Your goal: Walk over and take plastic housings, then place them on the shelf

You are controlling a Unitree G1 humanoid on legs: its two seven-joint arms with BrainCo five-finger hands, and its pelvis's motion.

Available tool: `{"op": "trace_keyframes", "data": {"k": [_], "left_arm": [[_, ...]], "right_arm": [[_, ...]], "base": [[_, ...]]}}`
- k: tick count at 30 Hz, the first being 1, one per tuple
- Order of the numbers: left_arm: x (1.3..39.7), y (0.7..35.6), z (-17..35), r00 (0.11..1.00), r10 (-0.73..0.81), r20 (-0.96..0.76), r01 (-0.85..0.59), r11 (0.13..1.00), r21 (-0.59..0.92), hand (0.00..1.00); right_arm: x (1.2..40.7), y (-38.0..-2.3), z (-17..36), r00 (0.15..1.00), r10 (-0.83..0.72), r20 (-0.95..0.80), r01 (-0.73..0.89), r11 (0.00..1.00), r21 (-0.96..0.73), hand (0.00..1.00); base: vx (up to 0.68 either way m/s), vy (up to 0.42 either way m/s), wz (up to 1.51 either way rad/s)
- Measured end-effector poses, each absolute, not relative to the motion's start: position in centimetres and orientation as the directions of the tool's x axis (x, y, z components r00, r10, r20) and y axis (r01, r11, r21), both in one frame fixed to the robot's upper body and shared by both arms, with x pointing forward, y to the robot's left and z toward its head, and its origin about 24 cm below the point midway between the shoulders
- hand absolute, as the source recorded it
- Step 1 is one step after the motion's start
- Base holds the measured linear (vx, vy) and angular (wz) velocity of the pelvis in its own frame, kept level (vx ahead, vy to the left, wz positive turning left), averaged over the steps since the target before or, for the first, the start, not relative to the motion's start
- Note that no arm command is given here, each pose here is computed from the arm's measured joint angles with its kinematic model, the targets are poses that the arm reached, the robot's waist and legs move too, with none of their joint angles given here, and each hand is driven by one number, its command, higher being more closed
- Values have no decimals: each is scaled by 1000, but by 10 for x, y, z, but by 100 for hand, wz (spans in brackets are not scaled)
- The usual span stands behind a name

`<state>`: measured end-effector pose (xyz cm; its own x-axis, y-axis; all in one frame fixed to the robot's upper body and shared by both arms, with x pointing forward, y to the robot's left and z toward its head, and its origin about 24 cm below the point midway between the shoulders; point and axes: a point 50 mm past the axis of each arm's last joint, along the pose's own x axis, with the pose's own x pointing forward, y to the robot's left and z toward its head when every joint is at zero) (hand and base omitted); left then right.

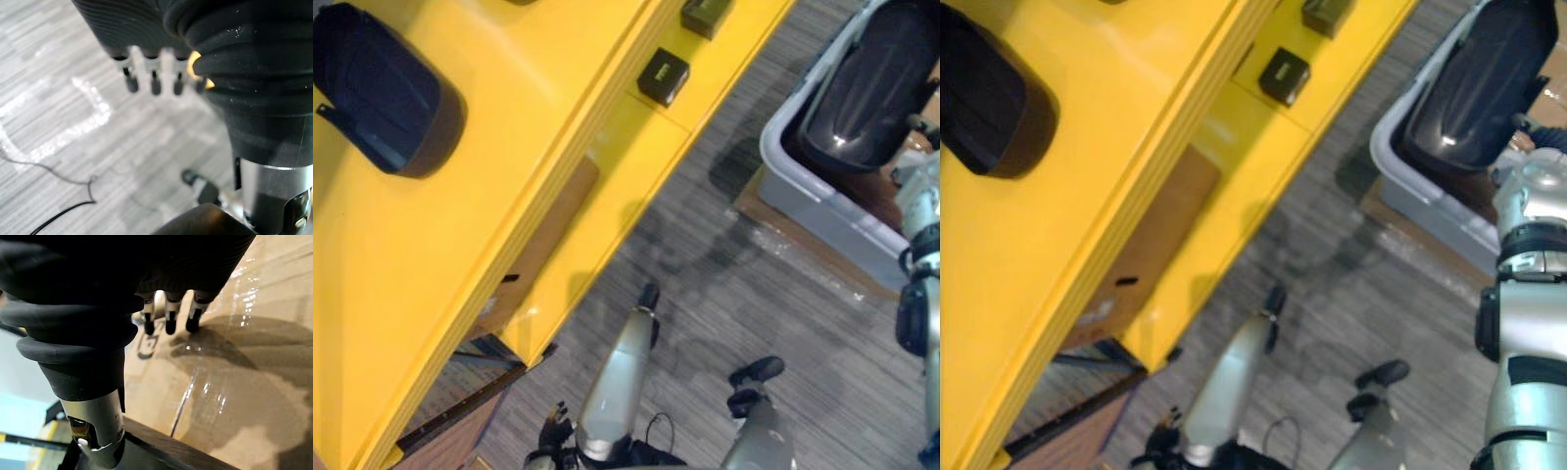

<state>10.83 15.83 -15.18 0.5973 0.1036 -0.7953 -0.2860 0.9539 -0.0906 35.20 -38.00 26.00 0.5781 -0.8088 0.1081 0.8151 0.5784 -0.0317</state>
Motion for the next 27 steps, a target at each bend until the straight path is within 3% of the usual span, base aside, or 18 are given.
{"op": "trace_keyframes", "data": {"k": [1,2,8,18,24,27], "left_arm": [[108,158,-152,596,103,-796,-286,954,-90,0],[107,158,-153,594,101,-798,-285,954,-91,0],[108,156,-152,603,69,-794,-258,959,-113,0],[113,155,-148,655,72,-752,-264,955,-139,0],[133,156,-133,758,89,-646,-255,952,-167,0],[148,158,-119,813,104,-572,-261,945,-199,0]], "right_arm": [[350,-382,263,582,-804,119,812,582,-45,0],[350,-383,263,591,-797,128,807,586,-78,100],[334,-403,278,551,-819,160,832,527,-171,100],[323,-417,266,530,-847,28,776,472,-419,100],[333,-405,235,546,-831,-106,656,503,-563,100],[338,-400,232,574,-816,-70,618,488,-616,100]], "base": [[-32,-1,4],[-40,-4,6],[-47,-3,6],[-29,-9,1],[-31,-17,3],[-71,0,-3]]}}
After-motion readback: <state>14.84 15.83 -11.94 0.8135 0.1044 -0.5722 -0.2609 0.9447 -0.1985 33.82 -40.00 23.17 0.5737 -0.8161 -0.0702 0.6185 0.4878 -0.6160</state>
